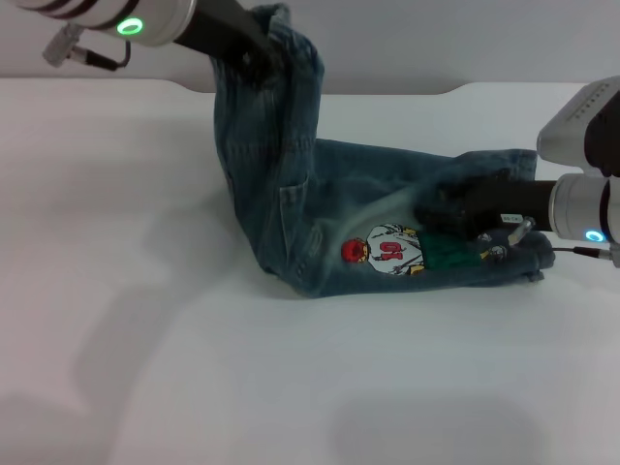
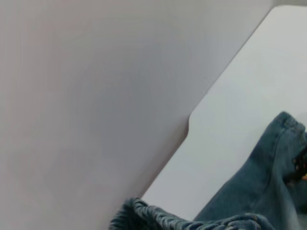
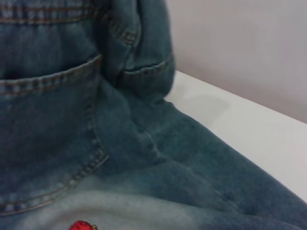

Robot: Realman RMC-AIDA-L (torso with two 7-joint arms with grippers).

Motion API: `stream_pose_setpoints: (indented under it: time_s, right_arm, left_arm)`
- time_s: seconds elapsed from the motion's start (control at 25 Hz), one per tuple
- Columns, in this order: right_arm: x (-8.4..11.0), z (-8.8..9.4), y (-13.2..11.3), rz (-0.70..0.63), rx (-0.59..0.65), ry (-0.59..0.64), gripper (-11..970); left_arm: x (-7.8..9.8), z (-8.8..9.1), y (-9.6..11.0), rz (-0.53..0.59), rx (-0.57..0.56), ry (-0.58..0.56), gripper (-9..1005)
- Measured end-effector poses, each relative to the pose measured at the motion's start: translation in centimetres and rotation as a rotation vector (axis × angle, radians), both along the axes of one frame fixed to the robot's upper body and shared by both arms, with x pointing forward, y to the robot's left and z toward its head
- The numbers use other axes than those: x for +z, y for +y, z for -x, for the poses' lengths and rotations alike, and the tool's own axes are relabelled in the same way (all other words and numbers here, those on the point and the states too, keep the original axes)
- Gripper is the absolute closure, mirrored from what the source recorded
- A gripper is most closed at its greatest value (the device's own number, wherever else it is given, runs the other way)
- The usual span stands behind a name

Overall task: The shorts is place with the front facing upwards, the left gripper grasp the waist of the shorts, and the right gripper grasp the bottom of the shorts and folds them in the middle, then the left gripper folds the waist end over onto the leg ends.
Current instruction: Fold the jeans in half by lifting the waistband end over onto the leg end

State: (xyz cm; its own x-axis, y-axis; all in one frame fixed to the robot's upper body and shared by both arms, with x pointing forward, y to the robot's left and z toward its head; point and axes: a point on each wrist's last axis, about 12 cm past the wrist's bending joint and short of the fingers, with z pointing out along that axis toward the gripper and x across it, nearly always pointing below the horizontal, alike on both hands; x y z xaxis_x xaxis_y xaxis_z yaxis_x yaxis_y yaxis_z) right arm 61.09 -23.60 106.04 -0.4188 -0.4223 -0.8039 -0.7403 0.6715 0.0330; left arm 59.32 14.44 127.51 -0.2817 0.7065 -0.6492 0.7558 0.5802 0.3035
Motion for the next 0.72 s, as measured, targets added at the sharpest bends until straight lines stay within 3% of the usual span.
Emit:
stream_pose_setpoints:
  time_s: [0.2,0.44,0.72]
  right_arm:
    - [0.3,0.6,-0.2,-0.031,0.039,-0.016,455]
    - [1.6,1.5,-1.3,-0.13,0.054,-0.142,455]
    - [1.3,2.0,-1.8,-0.14,0.049,-0.266,455]
  left_arm:
    - [0.1,-0.1,0.1,0.0,0.001,-0.002,934]
    - [-0.1,-0.1,0.0,-0.002,-0.002,0.0,933]
    - [0.0,-0.1,-0.2,-0.003,-0.006,0.0,932]
